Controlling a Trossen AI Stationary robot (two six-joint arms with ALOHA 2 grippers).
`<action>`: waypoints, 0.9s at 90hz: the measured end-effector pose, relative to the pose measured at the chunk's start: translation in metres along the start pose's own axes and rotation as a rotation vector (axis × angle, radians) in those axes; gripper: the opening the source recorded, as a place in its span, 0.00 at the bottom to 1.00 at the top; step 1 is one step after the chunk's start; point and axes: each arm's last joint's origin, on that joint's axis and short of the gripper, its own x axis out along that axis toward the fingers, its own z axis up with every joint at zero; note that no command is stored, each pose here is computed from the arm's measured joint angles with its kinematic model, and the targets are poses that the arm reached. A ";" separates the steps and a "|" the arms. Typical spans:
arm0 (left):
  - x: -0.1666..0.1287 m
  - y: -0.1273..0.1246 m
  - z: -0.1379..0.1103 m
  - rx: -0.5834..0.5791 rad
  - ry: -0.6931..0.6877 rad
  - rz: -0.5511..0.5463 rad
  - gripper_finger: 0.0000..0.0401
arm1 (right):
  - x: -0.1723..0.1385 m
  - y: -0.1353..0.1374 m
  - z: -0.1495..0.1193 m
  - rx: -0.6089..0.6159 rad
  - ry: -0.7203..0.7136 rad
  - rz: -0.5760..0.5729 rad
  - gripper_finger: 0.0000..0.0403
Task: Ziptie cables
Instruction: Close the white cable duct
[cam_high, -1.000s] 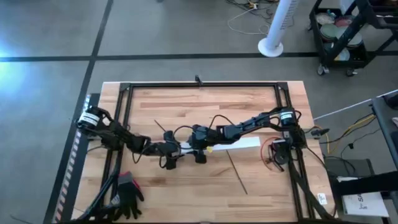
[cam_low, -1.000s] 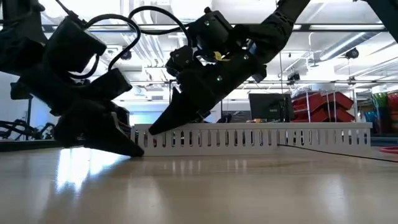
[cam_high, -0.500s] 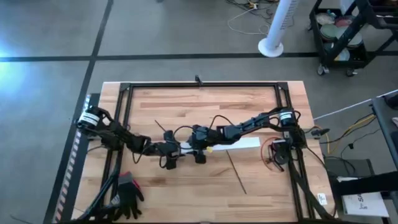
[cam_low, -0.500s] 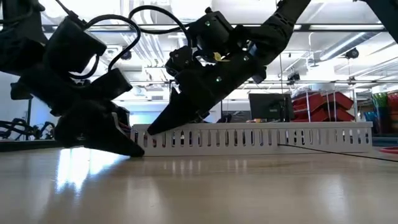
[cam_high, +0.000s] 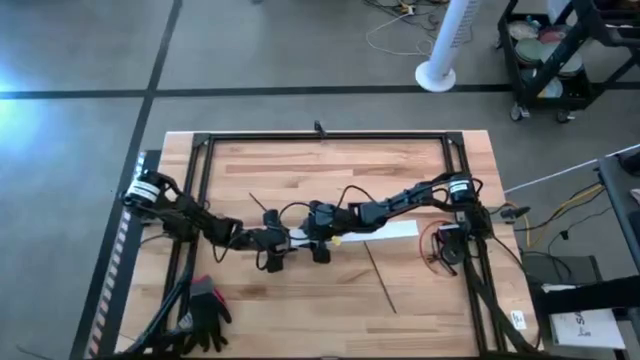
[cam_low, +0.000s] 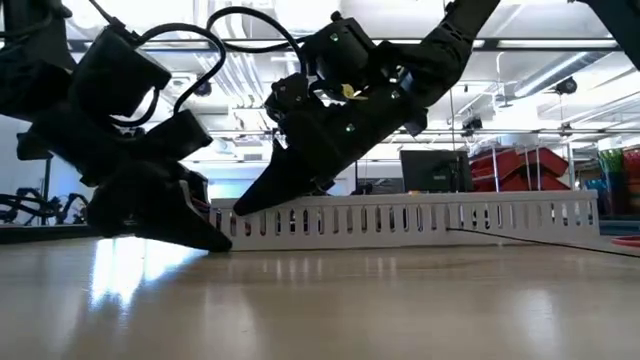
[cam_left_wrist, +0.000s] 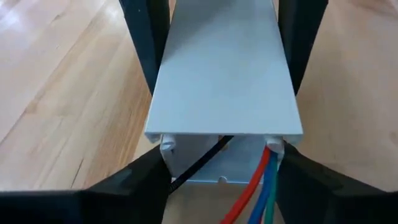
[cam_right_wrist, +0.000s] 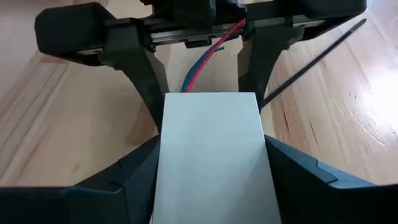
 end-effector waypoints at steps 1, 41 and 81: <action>0.000 0.000 0.000 0.000 0.000 0.000 0.54 | 0.001 0.000 -0.001 0.000 0.001 0.000 0.57; 0.000 -0.001 0.000 -0.017 0.009 -0.020 0.54 | 0.002 0.001 -0.002 0.019 0.042 0.002 0.56; 0.000 -0.001 0.000 -0.035 0.006 -0.026 0.52 | -0.002 0.001 -0.004 0.030 0.110 -0.001 0.56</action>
